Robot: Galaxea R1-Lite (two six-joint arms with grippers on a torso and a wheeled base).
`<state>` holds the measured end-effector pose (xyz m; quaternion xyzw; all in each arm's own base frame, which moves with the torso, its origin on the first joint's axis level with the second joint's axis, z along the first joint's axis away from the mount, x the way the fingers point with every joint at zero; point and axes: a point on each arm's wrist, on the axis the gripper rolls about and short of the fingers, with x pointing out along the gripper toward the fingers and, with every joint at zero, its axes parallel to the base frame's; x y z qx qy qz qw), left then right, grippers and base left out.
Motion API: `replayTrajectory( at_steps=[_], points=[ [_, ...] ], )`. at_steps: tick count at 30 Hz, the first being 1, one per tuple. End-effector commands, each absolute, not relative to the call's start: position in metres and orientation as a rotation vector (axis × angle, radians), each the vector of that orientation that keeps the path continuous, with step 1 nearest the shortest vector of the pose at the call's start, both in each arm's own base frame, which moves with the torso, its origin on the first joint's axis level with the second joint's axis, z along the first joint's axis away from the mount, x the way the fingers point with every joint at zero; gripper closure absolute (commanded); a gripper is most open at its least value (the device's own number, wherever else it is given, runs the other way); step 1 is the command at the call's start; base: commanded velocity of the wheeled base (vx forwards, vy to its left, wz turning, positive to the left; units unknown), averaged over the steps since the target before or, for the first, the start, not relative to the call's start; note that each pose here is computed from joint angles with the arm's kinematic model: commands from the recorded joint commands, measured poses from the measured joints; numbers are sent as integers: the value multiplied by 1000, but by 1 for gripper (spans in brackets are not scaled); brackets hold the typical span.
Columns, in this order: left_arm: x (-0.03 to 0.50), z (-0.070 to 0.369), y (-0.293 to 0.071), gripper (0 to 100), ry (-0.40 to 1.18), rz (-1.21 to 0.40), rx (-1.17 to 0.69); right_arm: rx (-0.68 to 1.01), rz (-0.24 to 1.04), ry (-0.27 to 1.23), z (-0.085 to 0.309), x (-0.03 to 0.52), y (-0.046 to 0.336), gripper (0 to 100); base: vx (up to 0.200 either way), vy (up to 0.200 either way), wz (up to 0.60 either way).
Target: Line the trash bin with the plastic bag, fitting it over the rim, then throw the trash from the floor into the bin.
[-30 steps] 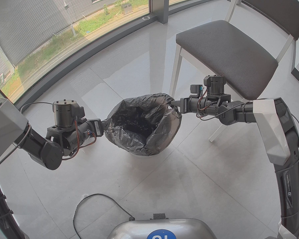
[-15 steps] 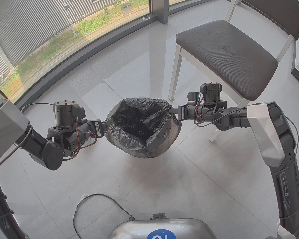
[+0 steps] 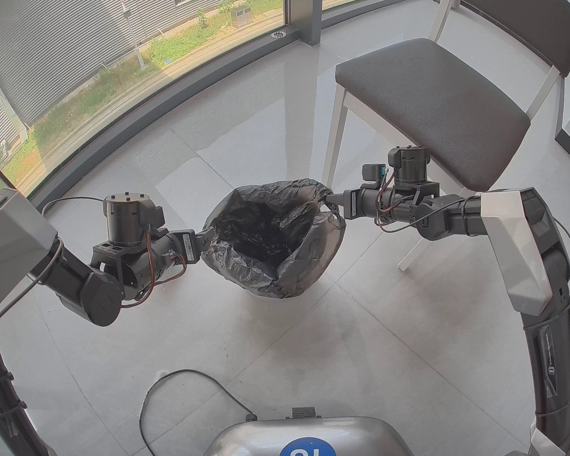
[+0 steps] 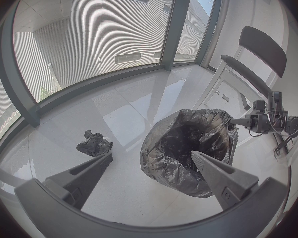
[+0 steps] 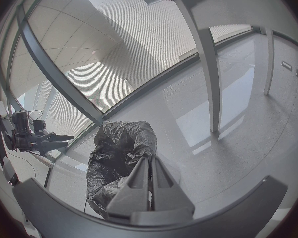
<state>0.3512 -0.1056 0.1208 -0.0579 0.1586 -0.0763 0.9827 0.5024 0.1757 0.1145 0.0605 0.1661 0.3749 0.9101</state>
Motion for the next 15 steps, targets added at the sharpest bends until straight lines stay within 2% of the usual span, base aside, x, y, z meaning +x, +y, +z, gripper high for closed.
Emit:
replayTrajectory(
  at_steps=[1,6,14,15],
  points=[
    [349,121,-107,0,320,-154,-115,106,779,298,135,498,174,100,0,0,0],
    [347,123,-106,0,319,-152,-121,94,787,269,150,493,175,100,0,0,0],
    [344,123,-106,0,322,-154,-122,85,778,296,142,495,171,100,0,0,0],
    [344,123,-106,0,322,-154,-122,75,776,293,141,496,170,0,0,0,0]
  ],
)
